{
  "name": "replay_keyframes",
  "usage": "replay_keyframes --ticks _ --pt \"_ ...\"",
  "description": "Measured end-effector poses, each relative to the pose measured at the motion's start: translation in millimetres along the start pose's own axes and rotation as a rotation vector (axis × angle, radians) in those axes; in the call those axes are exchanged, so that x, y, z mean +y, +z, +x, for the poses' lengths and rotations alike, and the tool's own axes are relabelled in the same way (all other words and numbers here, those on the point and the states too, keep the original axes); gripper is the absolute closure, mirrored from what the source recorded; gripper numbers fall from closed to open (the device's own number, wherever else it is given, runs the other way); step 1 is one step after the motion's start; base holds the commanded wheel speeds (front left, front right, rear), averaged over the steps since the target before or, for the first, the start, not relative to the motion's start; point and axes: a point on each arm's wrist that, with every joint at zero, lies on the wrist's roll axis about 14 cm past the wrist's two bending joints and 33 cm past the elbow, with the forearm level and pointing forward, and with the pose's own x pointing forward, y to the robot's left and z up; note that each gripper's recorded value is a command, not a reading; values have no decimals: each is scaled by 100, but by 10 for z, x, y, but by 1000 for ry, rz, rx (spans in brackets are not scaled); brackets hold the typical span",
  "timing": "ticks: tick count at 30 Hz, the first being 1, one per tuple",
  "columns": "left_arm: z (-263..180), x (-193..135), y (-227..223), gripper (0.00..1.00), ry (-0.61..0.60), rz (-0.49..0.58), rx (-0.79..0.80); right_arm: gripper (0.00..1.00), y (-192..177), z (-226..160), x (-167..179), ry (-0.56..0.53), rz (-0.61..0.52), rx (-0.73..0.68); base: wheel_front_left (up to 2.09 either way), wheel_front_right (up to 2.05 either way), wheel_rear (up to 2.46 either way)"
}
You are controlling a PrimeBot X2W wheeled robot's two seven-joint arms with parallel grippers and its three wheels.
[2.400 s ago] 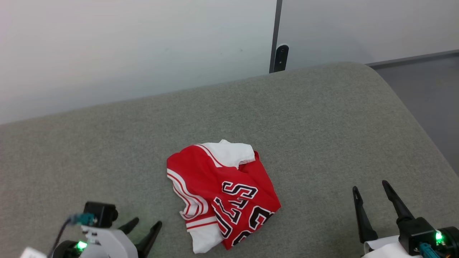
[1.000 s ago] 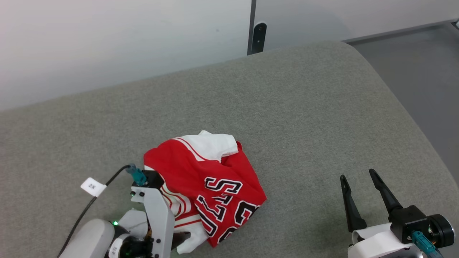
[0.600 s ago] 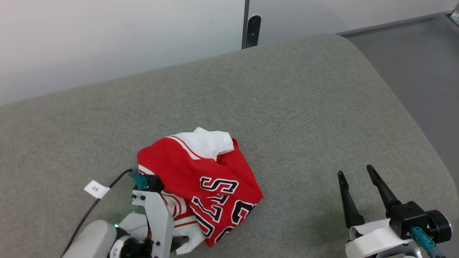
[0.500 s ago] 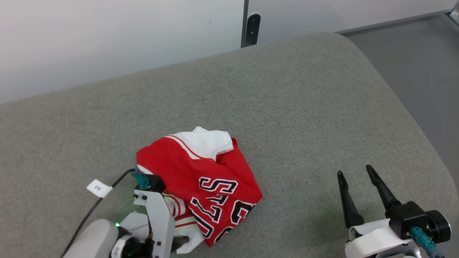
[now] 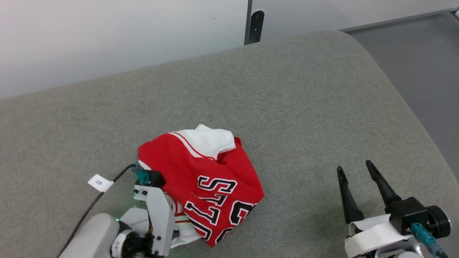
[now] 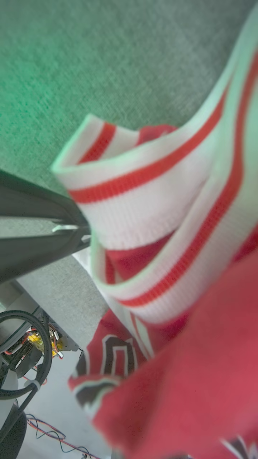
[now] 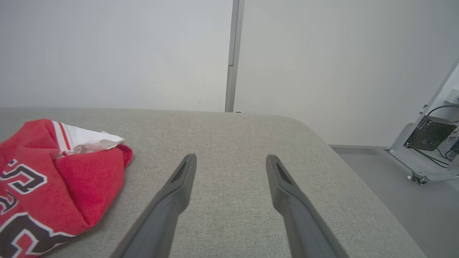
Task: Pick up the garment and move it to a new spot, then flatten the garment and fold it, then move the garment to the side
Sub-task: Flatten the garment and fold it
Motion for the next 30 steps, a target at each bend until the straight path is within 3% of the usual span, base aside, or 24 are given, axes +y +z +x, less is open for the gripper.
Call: replay_keyframes --ticks 3,10,21,30 --pt "-104 100 15 100 26 32 -11 0 6 15 -12 -2 -2 -3 0 0 0" --pt "-585 702 -9 100 210 53 -23 0 31 71 79 29 -8 -15 0 0 0" --pt "-1367 1380 -189 100 486 62 -25 0 46 156 331 107 -5 -27 0 0 0" --pt "-1597 1824 -462 100 647 46 76 0 -6 143 357 115 -7 -10 0 0 0"
